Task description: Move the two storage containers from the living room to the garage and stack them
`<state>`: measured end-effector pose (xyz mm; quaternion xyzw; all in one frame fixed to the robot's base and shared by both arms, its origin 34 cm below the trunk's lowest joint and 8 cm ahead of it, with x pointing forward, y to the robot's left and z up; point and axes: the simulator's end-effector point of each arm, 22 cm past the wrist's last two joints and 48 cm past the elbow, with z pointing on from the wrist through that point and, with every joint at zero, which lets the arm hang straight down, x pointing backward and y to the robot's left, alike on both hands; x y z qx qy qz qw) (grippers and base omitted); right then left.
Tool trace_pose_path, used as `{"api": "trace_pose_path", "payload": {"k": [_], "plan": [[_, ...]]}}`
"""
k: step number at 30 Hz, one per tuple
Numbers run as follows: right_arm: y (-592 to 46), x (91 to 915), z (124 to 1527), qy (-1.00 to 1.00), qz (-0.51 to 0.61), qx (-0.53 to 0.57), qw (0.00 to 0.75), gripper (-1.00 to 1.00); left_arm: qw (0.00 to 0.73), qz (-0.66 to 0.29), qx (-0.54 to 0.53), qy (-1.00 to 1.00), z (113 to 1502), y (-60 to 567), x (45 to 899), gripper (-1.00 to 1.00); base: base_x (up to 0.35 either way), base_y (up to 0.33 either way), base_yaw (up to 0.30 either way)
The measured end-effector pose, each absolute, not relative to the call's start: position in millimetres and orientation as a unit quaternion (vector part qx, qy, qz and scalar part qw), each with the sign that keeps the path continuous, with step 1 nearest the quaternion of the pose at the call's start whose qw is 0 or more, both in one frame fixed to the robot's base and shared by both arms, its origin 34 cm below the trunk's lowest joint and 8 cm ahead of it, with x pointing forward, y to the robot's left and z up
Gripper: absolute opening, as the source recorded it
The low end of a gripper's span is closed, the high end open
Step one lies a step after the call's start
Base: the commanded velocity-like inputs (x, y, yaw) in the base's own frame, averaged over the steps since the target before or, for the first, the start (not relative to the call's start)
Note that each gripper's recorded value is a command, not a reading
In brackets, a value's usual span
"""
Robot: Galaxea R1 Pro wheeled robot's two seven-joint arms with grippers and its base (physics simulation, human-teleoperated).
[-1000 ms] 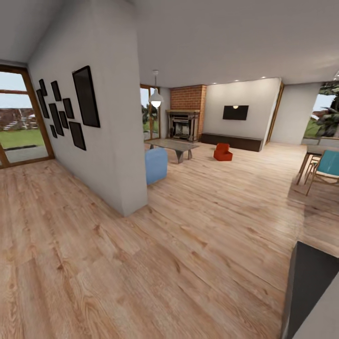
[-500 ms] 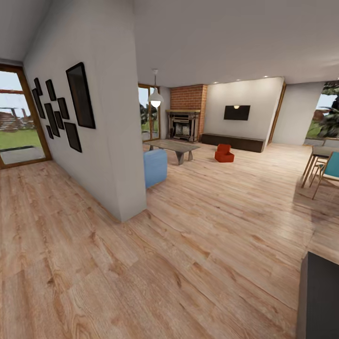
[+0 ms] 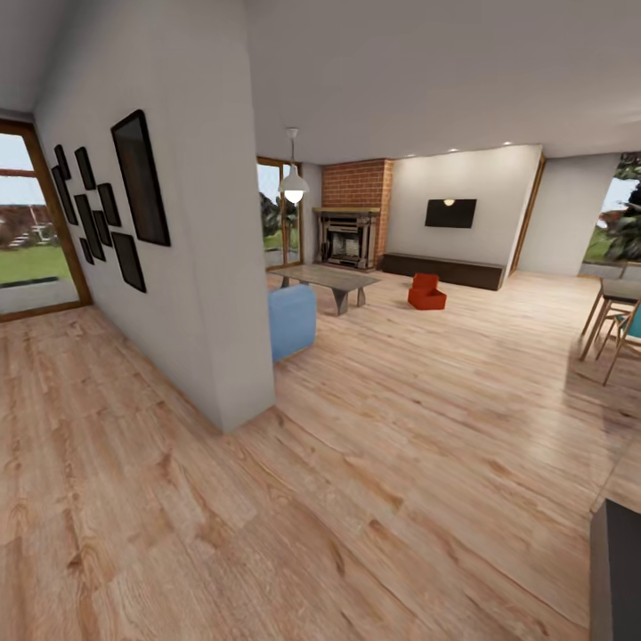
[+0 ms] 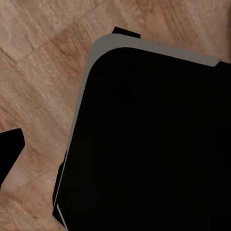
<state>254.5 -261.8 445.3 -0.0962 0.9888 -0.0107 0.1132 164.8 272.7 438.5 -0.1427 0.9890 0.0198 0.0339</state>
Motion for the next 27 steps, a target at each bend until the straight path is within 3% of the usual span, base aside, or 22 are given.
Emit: {"api": "trace_pose_path", "payload": {"k": [17, 27], "plan": [[-261.8, 255.1, 445.4, 0.989, -0.011, -0.095, 0.115, 1.00, 0.034, 0.020, -0.143, 0.989, 438.5, 272.7, 165.1, 1.00, 0.323, 0.000, -0.006], [-261.6, 254.6, 445.3, 0.989, -0.010, -0.096, 0.114, 1.00, 0.034, 0.020, -0.142, 0.989, 438.5, 272.6, 164.6, 1.00, 0.323, 0.000, -0.249]]}}
